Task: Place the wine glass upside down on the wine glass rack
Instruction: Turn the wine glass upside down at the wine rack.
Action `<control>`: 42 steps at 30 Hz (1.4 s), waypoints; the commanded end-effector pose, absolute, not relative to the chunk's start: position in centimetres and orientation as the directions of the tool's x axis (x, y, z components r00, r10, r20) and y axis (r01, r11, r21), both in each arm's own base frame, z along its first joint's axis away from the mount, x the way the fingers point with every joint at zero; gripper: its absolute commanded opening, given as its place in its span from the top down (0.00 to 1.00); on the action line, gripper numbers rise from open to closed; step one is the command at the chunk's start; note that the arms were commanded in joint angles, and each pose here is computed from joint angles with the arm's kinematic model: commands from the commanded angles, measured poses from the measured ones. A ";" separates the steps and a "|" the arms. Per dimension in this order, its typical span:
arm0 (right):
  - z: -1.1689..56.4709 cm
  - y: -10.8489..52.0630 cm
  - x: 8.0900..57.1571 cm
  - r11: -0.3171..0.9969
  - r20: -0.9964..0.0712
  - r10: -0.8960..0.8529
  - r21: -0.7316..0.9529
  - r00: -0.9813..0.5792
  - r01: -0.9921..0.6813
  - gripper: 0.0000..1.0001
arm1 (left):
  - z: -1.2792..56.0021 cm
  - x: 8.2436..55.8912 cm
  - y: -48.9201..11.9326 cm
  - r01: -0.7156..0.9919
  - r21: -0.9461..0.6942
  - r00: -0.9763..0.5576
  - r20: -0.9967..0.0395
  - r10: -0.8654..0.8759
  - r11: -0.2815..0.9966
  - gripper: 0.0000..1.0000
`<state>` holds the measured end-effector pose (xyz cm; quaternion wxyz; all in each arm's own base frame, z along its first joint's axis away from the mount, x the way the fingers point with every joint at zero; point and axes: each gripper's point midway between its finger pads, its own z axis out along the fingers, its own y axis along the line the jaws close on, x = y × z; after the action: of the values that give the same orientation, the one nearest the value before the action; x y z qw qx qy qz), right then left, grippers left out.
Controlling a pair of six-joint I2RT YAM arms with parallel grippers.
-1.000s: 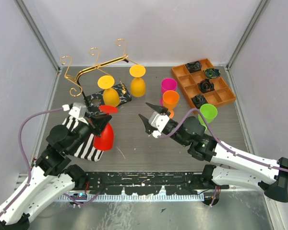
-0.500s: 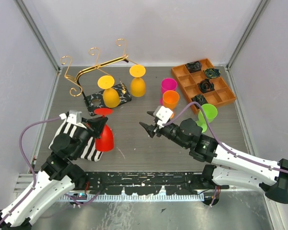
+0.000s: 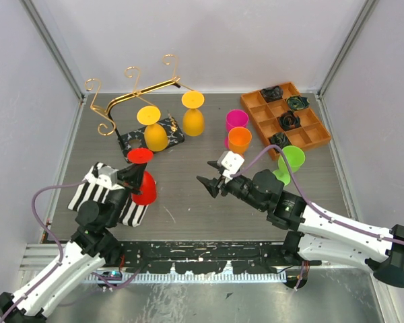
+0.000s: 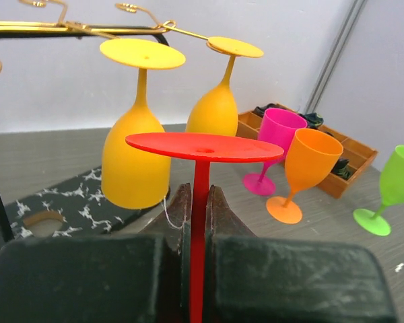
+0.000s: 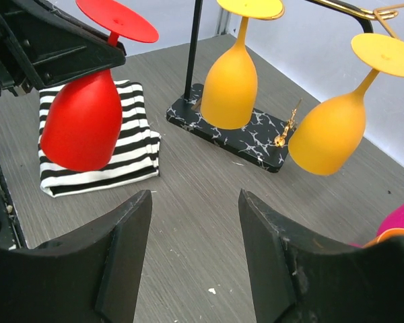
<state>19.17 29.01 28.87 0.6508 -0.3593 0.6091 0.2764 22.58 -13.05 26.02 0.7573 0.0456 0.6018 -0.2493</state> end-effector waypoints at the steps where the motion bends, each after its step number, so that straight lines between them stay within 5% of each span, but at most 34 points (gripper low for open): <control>1: 29.9 29.4 19.1 0.588 -0.993 -0.026 -0.106 0.113 -0.802 0.40 | 28.9 22.5 -13.1 0.448 -0.075 0.340 -0.907 -0.248 0.891 1.00; 23: 28.2 30.3 18.8 0.554 -0.995 -0.057 -0.100 0.082 -0.827 0.39 | 30.9 25.1 -3.0 -0.059 -0.039 0.521 -0.854 -0.003 0.997 1.00; 42: 26.8 30.4 18.7 0.552 -0.996 -0.078 -0.088 0.054 -0.829 0.38 | 31.3 30.4 0.8 -0.052 -0.063 0.569 -0.822 -0.022 0.997 1.00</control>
<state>18.82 29.90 25.84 0.6184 -0.3739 0.6295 0.2854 30.44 1.54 27.21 0.8459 -0.0570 0.5290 0.0370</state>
